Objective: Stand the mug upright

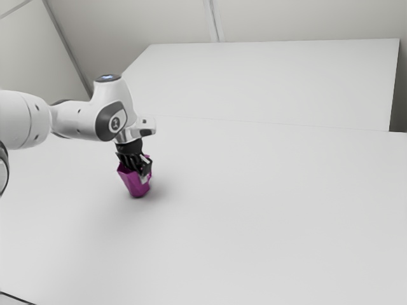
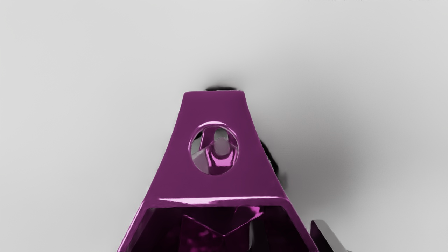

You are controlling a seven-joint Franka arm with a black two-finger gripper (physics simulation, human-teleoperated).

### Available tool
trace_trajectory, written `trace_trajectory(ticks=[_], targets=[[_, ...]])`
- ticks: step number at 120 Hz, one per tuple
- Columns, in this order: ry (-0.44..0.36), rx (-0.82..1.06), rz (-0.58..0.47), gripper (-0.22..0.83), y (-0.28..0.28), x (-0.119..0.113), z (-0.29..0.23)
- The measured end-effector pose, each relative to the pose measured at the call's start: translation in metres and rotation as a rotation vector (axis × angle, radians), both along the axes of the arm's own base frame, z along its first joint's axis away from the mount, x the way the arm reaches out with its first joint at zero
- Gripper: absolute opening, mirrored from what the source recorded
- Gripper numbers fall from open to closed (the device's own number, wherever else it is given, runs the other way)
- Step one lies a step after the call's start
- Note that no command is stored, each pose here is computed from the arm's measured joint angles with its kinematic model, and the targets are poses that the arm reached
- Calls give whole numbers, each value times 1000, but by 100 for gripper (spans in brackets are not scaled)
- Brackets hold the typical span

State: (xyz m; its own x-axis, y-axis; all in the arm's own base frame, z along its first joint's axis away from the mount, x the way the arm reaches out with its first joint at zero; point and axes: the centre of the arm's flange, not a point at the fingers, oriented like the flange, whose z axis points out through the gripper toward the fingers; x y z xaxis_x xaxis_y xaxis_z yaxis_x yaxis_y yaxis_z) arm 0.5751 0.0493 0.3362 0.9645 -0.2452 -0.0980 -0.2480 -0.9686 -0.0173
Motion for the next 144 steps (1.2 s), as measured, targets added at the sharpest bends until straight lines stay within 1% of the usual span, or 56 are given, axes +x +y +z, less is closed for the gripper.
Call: trace_trajectory(ticks=[10,20,31,45,63,75,86,98,116,127,144], targets=[[-10,0,18,22,-1,1,2],[-26,1,28,35,-4,1,9],[-62,0,31,44,-12,1,30],[-127,-7,41,52,-18,4,76],[-150,-49,81,57,-20,18,120],[-157,-77,100,59,-20,33,152],[-170,-91,107,60,-21,40,185],[-187,-99,105,60,-24,42,225],[-195,-103,98,61,-29,40,270],[-182,-103,100,61,-30,36,283],[-147,-106,97,61,-34,31,284]])
